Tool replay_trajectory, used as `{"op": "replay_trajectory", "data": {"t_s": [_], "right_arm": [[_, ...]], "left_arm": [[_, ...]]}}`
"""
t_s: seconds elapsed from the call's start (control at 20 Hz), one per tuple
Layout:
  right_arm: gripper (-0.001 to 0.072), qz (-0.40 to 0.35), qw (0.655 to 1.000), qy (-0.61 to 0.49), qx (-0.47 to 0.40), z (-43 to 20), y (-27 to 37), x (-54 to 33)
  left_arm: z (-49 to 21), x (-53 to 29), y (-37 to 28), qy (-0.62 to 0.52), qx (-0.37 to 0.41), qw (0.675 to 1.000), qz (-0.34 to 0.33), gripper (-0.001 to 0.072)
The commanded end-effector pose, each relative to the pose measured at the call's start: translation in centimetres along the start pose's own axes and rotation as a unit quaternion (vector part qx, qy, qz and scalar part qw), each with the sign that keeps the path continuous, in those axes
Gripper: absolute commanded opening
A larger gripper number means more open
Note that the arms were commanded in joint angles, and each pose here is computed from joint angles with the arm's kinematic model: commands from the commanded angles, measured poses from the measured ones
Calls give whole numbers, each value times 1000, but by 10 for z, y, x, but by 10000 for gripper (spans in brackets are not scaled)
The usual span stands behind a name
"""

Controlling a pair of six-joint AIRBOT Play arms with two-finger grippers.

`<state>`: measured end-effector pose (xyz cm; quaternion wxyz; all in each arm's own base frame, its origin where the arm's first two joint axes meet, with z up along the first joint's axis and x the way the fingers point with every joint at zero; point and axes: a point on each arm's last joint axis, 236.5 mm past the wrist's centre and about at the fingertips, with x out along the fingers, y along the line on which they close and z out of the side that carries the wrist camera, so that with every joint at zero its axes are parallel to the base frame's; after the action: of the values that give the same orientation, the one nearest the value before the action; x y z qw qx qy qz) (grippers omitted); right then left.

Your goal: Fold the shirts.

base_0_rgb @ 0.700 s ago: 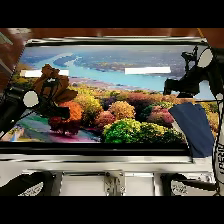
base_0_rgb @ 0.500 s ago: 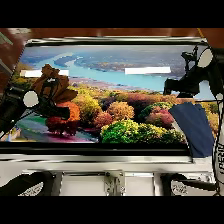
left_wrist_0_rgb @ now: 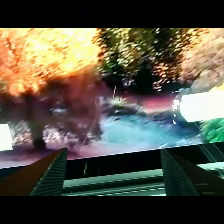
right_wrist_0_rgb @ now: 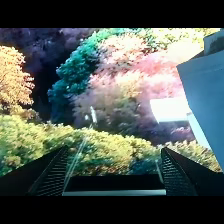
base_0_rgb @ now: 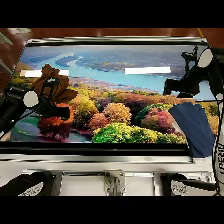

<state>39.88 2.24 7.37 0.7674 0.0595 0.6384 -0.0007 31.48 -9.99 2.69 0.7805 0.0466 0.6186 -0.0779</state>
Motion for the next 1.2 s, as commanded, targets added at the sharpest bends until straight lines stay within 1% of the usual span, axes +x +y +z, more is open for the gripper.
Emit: {"op": "replay_trajectory", "data": {"t_s": [0.0, 0.2, 0.35, 0.6, 0.65, 0.75, 0.85, 0.9, 1.0, 1.1, 1.15], "right_arm": [[695, 0, 1000, 0, 0, 0, 0, 0], [695, 1, 1000, -2, 0, 1, 1, 0], [695, -1, 1000, -2, -1, 1, 0, 0], [694, -1, 1000, -8, -14, 4, 0, 0], [695, -1, 1000, -11, -15, 5, 0, 0], [695, 1, 1000, -12, -16, 6, 1, 0], [695, 0, 1000, -9, -17, 4, 0, 0], [694, 0, 1000, -8, -17, 4, 1, 0], [695, 0, 1000, -8, -17, 4, 1, 0], [694, 1, 1000, -7, -17, 4, 1, 1], [694, 1, 1000, -6, -17, 4, 1, 2]], "left_arm": [[0, 0, 0, 0, 0, 1000, 0, 707], [6, 1, -3, -11, -2, 1000, -7, 708], [9, 3, -15, -15, -10, 999, -32, 707], [5, 12, -16, 5, -11, 999, -32, 708], [20, 15, -3, -22, -21, 999, -11, 709], [57, 17, 41, -77, -71, 994, 42, 714], [98, 16, 90, -109, -110, 985, 71, 666], [115, 18, 114, -113, -135, 981, 79, 666], [147, 32, 160, -113, -178, 974, 79, 680], [166, 58, 185, -95, -221, 969, 50, 720], [172, 74, 192, -81, -244, 966, 31, 720]]}}
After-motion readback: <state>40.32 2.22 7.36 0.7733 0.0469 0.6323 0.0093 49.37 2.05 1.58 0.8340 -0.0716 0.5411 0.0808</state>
